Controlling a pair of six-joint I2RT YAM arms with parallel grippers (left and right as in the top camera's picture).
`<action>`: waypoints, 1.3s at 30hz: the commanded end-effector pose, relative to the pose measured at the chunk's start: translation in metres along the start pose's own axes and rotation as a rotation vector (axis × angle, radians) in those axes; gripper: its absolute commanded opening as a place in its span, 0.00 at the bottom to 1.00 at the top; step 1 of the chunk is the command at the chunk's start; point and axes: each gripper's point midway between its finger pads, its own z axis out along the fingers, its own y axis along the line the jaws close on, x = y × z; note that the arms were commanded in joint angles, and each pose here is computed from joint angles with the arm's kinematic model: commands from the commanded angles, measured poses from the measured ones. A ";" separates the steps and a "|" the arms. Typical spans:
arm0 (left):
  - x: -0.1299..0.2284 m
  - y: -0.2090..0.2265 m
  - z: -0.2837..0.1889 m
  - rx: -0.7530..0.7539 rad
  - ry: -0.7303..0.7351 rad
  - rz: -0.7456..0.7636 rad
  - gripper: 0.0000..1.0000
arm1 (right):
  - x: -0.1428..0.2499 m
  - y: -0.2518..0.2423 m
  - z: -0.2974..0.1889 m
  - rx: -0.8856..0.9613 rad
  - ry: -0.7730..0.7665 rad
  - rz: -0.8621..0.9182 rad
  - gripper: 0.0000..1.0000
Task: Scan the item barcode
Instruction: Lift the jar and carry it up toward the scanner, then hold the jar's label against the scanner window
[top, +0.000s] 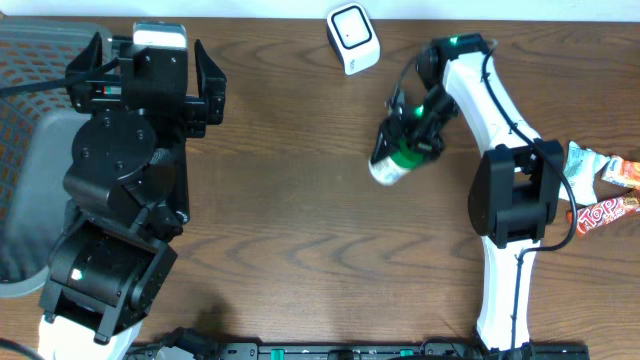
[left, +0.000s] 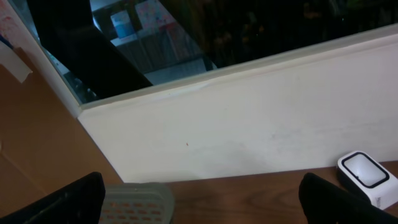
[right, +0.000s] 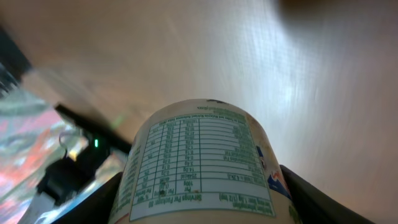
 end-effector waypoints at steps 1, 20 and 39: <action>-0.007 0.007 -0.004 -0.015 -0.017 -0.003 1.00 | -0.027 0.029 -0.025 -0.047 -0.157 -0.160 0.52; -0.007 0.007 -0.004 -0.015 -0.017 -0.003 1.00 | -0.185 0.060 -0.086 0.258 -0.835 -0.497 0.59; -0.007 0.007 -0.004 -0.015 -0.017 -0.003 1.00 | -0.270 0.060 -0.139 0.510 -1.293 -0.493 0.51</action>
